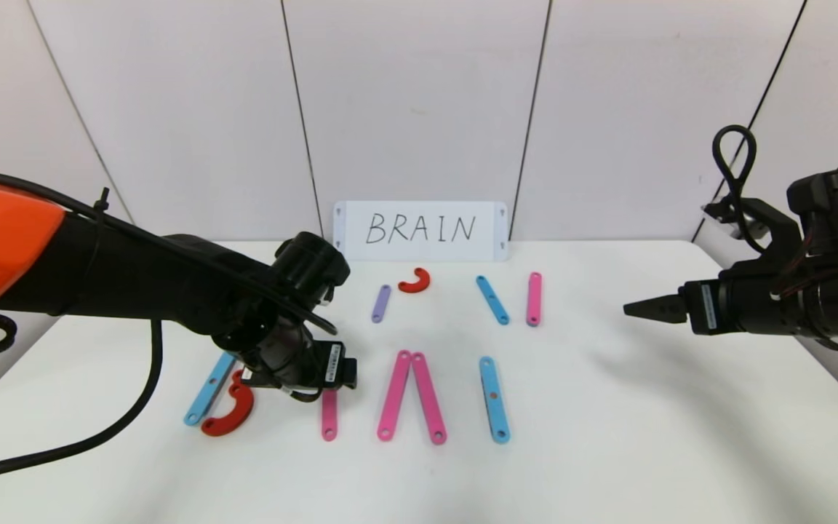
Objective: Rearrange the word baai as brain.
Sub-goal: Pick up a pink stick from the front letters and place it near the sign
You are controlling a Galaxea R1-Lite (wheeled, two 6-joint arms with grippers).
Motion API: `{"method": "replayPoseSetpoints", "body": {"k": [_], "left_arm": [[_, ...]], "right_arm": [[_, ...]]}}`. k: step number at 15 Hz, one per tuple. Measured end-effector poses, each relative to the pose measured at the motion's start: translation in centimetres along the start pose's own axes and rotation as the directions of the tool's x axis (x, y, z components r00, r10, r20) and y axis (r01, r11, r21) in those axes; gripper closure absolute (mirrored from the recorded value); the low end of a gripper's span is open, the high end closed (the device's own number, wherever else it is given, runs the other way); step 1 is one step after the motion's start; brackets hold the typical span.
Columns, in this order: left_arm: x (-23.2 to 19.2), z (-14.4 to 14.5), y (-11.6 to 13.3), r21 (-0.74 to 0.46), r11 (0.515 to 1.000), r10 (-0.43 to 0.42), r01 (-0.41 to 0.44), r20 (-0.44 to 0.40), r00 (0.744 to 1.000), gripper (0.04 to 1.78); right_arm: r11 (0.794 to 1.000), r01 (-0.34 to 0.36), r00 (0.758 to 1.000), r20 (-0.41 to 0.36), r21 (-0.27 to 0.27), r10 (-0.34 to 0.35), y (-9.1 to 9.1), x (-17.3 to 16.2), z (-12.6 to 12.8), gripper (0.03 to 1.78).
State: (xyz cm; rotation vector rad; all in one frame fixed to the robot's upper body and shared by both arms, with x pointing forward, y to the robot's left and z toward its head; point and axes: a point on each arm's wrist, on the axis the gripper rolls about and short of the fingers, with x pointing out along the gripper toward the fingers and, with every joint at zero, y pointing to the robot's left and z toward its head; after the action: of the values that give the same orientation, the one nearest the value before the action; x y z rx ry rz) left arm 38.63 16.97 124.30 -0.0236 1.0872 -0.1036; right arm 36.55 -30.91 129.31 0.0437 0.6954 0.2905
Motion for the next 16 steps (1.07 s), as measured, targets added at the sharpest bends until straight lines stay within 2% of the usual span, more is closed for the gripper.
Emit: {"method": "replayPoseSetpoints", "body": {"k": [5, 10, 13, 15, 16], "left_arm": [[0.9, -0.4, -0.1, -0.007, 1.000, 0.013, -0.012, 0.074, 0.997, 0.07], [1.5, -0.9, -0.1, -0.012, 1.000, 0.020, -0.019, 0.060, 0.998, 0.10], [2.0, -1.0, -0.3, -0.009, 1.000, 0.023, -0.023, 0.048, 0.999, 0.32], [2.2, -1.1, -0.4, -0.006, 1.000, 0.022, -0.022, 0.045, 0.999, 0.60], [2.2, -1.1, -0.5, -0.005, 1.000, 0.022, -0.022, 0.043, 0.999, 0.79]], "right_arm": [[1.000, -0.001, 1.000, -0.002, 0.000, 0.001, 0.0, 0.0, 0.0, 0.07], [1.000, 0.000, 1.000, -0.002, 0.000, 0.000, 0.0, 0.0, 0.0, 0.07], [1.000, -0.001, 1.000, -0.002, 0.000, 0.001, 0.0, 0.0, 0.0, 0.07], [1.000, -0.001, 1.000, -0.002, 0.001, 0.001, 0.0, 0.0, 0.0, 0.07], [1.000, -0.002, 1.000, -0.002, 0.000, 0.002, 0.0, 0.0, 0.0, 0.07]]}}
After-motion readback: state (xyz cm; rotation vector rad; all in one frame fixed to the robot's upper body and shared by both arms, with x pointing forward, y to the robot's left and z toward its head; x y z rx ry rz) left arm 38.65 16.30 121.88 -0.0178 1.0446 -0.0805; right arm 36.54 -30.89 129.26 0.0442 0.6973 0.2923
